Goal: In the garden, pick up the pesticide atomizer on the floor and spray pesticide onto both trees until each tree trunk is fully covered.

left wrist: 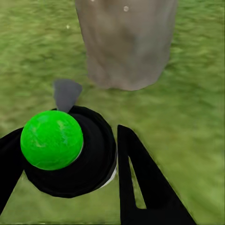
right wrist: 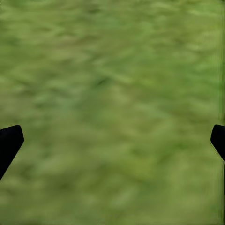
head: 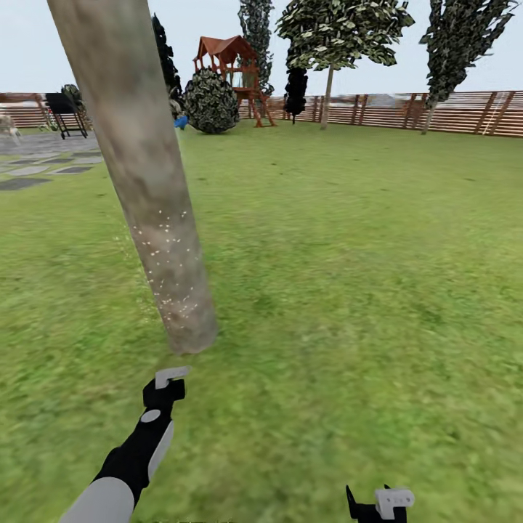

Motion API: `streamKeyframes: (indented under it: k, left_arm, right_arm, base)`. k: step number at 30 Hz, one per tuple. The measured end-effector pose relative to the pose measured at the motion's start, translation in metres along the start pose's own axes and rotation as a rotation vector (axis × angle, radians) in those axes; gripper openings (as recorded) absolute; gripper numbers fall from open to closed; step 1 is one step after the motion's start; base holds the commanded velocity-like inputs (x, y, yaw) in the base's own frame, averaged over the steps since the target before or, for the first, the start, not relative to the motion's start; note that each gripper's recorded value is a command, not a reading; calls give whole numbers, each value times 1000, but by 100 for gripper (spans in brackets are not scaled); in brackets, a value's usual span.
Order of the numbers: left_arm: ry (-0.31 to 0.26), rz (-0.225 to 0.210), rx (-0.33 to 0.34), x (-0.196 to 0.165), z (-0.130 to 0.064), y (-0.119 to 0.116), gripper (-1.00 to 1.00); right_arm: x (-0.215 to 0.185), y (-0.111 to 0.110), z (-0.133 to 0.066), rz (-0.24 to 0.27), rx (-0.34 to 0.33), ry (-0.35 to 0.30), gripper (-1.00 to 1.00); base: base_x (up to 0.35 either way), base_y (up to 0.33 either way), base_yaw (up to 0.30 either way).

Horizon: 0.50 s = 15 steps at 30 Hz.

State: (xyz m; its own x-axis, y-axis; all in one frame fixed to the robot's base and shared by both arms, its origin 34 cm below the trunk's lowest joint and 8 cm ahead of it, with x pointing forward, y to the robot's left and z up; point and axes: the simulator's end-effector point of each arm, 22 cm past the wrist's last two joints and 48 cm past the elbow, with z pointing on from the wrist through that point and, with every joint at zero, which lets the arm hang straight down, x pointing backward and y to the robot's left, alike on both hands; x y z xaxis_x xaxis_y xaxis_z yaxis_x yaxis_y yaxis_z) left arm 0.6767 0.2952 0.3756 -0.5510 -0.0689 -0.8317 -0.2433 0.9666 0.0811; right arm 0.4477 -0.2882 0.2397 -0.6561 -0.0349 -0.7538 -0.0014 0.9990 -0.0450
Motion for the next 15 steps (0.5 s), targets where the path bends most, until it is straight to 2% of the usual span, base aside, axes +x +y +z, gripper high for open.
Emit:
streamKeyframes:
  k: [12,15]
  left_arm:
    - [6,0,4,2,0,-3,-100]
    - [6,0,3,2,0,-2,-100]
  right_arm:
    - [0,1,0,-1,-3,1,100]
    - [0,0,0,-2,-3,1,100]
  base:
    - [0,-274,271]
    - [0,-274,131]
